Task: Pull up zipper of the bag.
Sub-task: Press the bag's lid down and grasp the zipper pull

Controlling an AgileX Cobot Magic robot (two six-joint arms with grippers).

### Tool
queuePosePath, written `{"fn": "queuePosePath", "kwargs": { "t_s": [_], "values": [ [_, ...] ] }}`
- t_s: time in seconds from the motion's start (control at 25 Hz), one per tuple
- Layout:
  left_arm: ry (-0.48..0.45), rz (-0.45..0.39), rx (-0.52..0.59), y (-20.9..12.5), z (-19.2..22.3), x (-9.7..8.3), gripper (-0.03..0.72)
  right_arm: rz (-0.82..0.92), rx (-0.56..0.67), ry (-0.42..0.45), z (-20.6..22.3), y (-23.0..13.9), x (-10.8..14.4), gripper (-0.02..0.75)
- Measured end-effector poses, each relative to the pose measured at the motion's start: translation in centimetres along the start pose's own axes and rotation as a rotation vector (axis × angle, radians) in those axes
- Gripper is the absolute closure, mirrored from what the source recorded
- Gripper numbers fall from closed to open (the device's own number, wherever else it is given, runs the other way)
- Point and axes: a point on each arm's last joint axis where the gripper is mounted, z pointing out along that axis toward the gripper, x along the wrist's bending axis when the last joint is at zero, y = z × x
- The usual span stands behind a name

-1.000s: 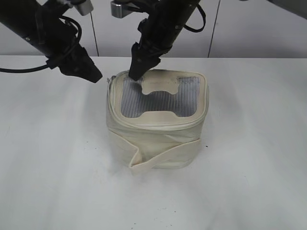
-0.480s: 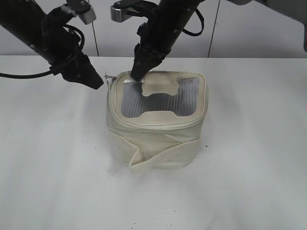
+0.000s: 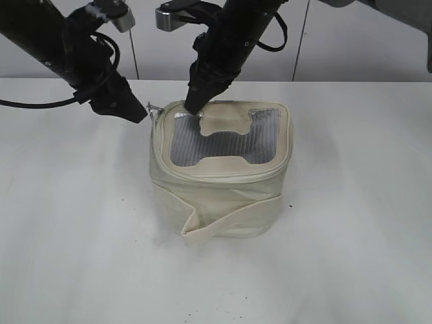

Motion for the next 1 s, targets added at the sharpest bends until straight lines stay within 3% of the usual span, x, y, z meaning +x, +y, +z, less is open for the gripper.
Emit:
{"fn": "queuePosePath", "kwargs": {
  "t_s": [0.12,0.24,0.4,0.56,0.76,1.0],
  "values": [
    [0.022,0.012,-0.01,0.3,0.4,0.0,0.12,0.002,0.0,0.0,0.0,0.0,0.0,0.697],
    [0.079,0.079,-0.032,0.9,0.7,0.0,0.118,0.002,0.0,0.0,0.0,0.0,0.0,0.697],
    [0.158,0.249,-0.006,1.7,0.8,-0.4,0.118,0.003,0.0,0.0,0.0,0.0,0.0,0.7],
    [0.173,0.398,0.042,2.2,1.2,-1.3,0.118,0.005,0.003,0.0,-0.1,0.0,0.0,0.7],
    [0.206,0.498,0.074,2.4,1.3,-1.4,0.118,0.01,0.004,-0.001,-0.1,-0.2,-0.2,0.7],
    [0.164,0.523,0.105,2.5,1.6,-2.4,0.151,0.017,0.006,-0.008,-0.3,-0.4,-0.5,0.7]
  ]
}}
